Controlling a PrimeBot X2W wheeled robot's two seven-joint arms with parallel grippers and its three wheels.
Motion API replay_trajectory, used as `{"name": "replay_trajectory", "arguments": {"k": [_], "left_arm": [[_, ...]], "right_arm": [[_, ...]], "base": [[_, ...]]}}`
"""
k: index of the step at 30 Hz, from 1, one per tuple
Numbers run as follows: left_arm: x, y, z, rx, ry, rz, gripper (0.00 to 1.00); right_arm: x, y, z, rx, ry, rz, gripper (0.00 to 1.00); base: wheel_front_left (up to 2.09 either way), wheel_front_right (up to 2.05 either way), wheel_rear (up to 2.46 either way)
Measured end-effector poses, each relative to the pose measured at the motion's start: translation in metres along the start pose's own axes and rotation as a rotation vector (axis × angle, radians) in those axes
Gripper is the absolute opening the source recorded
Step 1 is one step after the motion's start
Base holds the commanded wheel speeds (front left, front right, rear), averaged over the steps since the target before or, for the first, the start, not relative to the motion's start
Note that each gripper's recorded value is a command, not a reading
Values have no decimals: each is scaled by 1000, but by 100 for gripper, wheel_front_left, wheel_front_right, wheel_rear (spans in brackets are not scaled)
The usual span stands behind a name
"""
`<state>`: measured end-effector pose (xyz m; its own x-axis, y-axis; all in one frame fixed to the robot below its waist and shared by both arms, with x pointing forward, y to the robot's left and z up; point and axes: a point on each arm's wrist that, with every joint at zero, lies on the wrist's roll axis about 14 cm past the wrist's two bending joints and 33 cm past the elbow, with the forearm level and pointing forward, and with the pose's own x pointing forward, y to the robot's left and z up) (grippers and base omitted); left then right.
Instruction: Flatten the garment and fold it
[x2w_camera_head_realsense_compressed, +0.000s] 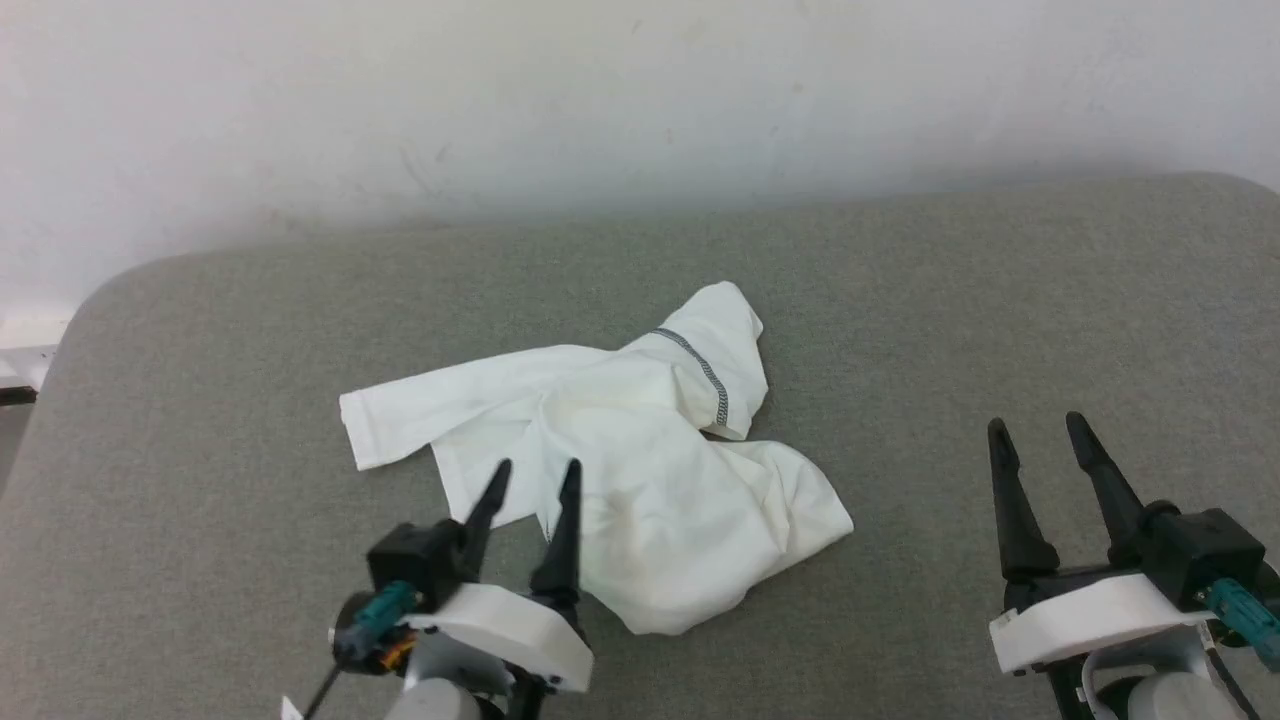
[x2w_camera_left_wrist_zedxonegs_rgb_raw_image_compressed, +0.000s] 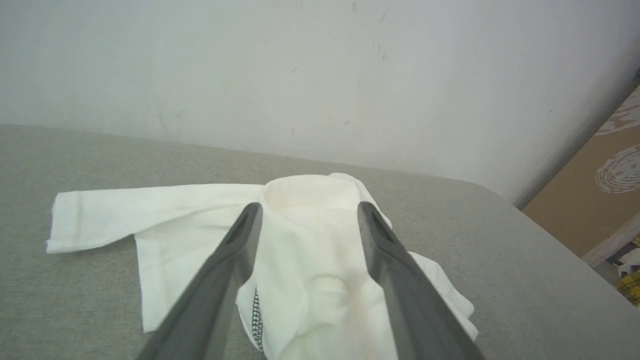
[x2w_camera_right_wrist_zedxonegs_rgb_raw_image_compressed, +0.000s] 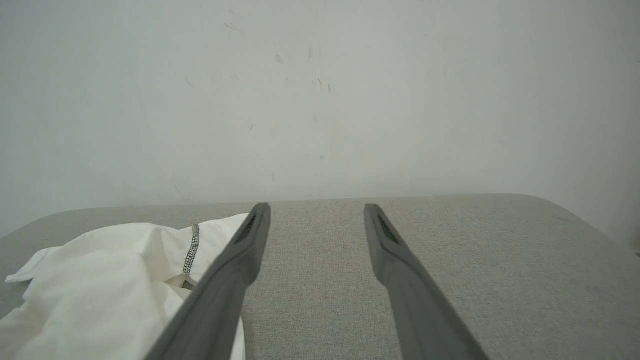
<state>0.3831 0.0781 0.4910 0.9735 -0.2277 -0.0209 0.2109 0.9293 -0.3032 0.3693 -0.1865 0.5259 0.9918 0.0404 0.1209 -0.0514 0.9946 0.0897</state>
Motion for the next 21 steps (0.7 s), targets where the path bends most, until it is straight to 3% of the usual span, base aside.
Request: {"name": "replay_trajectory", "arguments": {"k": [7,14,21], "left_arm": [[-9,42,42,36,-124,109,100],[-38,102,50,85,-135,270,100],[-52,120,51,90,-133,310,100]], "right_arm": [[-5,7,6,0,-10,21,100],[-10,12,8,-4,-3,37,100],[-12,13,8,-5,6,39,100]], "base": [[0,0,0],[0,0,0],[0,0,0]]}}
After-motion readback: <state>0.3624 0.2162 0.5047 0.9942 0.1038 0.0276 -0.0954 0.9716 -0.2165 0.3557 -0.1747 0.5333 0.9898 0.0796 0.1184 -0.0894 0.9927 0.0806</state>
